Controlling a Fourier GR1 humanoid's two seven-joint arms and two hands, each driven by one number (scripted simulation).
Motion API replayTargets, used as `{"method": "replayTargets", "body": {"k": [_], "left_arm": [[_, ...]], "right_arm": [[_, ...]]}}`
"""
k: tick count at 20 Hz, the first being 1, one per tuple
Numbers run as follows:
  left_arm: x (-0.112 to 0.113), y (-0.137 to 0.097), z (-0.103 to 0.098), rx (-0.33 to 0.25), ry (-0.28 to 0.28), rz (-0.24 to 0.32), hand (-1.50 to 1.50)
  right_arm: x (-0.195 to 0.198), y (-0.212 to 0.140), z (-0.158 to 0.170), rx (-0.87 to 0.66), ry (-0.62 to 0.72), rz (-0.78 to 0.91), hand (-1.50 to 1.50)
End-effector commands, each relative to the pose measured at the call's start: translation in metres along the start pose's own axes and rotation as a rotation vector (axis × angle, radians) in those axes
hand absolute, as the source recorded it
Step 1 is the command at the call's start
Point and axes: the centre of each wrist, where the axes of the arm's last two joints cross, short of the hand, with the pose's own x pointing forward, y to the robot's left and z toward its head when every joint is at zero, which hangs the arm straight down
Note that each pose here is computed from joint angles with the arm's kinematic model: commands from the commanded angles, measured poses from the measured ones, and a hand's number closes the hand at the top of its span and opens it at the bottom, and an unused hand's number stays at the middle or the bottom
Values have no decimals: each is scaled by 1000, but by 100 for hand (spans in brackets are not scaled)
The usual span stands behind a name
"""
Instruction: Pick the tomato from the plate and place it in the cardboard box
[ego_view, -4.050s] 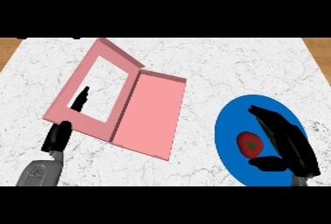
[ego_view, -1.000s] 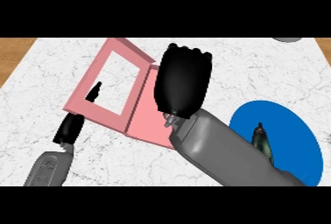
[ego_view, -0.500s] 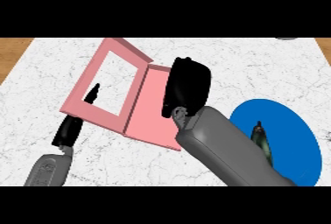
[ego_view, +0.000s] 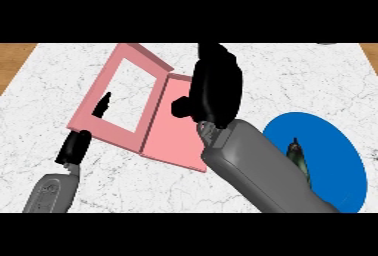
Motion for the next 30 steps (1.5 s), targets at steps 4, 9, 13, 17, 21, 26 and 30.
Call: {"method": "replayTargets", "body": {"k": [4,9,13,17,21,26,30], "left_arm": [[-10,-2,9,12,27,14,0],[-11,6,9,48,34,21,0],[-14,-3,15,30,47,7,0],[-17,14,14,56,36,23,0],[-21,2,19,51,33,15,0],[-18,15,28,55,30,-7,0],[-9,26,38,50,29,8,0]], "right_arm": [[-20,-5,2,-161,188,-415,-150],[-48,3,9,-305,175,-550,-150],[-77,16,21,-387,161,-558,-150],[-103,10,50,-476,141,-587,-150],[-130,1,66,-530,162,-589,-150],[-163,-19,92,-546,170,-584,-150],[-187,-5,108,-529,165,-535,-150]]}}
